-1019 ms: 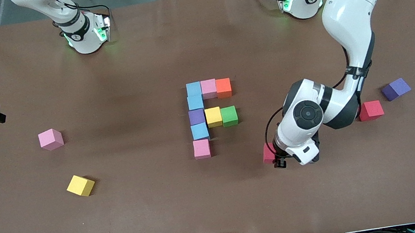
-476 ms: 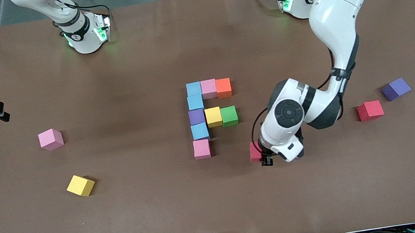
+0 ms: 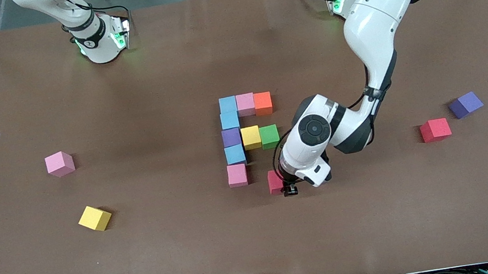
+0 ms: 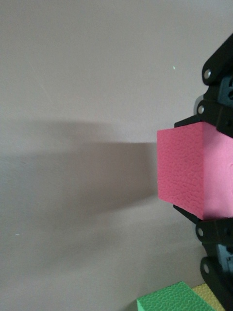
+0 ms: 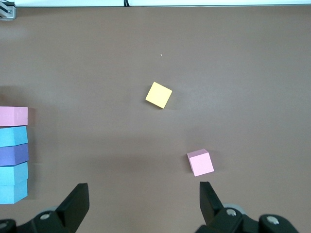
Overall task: Arrange 11 blocks into digit 3
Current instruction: 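Lower the pink cube beside the lowest pink cube and open the left gripper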
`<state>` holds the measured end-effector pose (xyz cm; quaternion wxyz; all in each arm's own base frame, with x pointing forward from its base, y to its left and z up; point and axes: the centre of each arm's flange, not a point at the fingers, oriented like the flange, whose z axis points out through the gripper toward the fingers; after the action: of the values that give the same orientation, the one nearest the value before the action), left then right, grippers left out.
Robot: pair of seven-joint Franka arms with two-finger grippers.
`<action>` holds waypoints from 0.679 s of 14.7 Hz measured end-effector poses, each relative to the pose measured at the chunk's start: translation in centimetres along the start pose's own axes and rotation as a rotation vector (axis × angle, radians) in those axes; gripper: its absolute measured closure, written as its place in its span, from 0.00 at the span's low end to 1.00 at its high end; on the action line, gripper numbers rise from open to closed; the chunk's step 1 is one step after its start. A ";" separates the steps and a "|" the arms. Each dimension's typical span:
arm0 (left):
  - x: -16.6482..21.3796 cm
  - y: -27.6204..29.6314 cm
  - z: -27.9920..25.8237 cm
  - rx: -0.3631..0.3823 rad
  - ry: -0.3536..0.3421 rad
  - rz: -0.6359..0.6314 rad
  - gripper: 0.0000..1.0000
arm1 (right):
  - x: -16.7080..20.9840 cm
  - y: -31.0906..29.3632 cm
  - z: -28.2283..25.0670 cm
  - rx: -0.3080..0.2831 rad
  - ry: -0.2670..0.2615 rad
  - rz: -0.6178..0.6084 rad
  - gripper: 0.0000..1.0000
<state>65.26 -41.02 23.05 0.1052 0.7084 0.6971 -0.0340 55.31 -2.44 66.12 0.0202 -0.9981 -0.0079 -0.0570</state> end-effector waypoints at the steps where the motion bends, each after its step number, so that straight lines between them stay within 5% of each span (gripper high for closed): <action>1: -0.1 -0.2 0.6 0.007 -0.002 -0.001 0.39 | -0.1 0.2 -0.6 -0.002 0.004 0.003 0.00; 10: -2.1 -2.1 2.9 0.032 -0.005 0.008 0.39 | -0.6 0.5 -1.6 -0.003 -0.020 0.009 0.00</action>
<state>63.38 -43.65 20.43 0.0958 0.7127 0.6933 -0.0466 54.50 -3.02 67.67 0.0186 -0.9987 -0.0036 -0.0468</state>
